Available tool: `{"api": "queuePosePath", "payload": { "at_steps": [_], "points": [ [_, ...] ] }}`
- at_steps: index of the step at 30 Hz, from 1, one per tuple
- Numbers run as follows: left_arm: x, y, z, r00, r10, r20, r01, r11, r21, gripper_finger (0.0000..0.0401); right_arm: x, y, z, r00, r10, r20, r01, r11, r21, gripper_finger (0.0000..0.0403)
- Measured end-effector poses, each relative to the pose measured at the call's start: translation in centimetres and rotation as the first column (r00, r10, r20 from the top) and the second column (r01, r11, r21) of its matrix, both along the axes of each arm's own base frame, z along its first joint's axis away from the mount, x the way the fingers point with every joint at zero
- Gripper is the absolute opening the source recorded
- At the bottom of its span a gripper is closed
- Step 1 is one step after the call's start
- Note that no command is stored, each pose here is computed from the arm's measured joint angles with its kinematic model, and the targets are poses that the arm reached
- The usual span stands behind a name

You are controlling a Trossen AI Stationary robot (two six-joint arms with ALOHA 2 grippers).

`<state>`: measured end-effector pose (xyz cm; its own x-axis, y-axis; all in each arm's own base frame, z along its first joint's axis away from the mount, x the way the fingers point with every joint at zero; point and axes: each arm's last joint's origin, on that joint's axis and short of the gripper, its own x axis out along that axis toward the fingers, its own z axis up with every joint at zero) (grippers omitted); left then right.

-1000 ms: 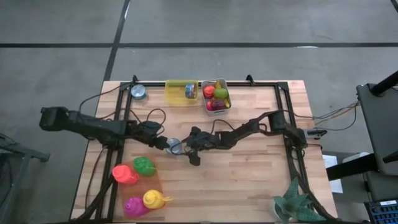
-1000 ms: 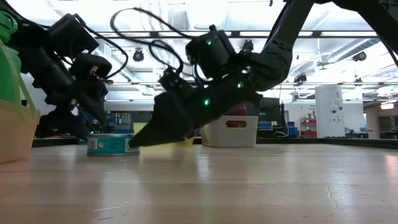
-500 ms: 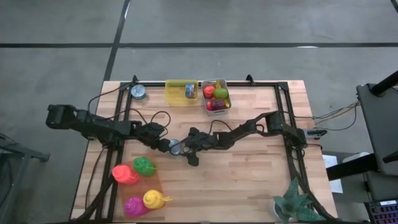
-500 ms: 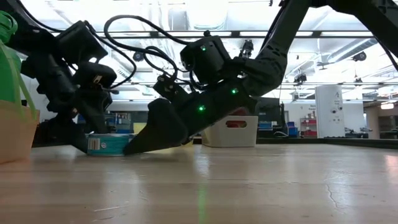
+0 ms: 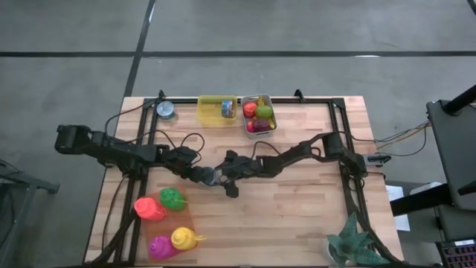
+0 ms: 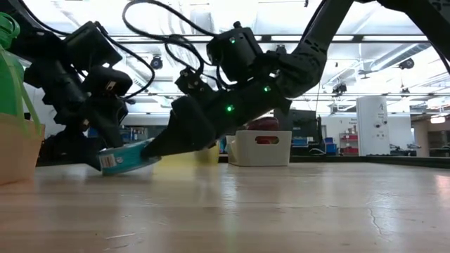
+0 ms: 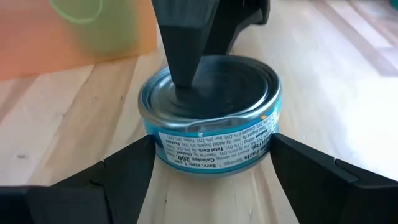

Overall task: Pick & Place Food Item
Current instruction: Put the blue tuna can into the yellow bin

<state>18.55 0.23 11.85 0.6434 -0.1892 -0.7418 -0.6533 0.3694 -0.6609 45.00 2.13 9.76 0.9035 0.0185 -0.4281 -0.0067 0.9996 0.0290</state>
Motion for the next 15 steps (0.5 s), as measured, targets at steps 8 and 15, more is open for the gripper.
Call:
{"api": "queuePosePath", "payload": {
  "at_steps": [8, 15],
  "points": [
    [0.2, 0.0, 0.2, 1.0, 0.001, 0.012, -0.001, 1.0, 0.003, 0.0226, -0.1, 0.1, 1.1, 1.0, 0.012, 0.02, -0.012, 1.0, -0.022, 0.0306],
    [0.7, 0.1, 0.9, 0.999, -0.038, 0.026, 0.037, 0.998, 0.047, 0.0226, 0.0, 0.2, 1.5, 0.999, 0.019, 0.039, -0.018, 0.999, -0.036, 0.0306]
  ]
}}
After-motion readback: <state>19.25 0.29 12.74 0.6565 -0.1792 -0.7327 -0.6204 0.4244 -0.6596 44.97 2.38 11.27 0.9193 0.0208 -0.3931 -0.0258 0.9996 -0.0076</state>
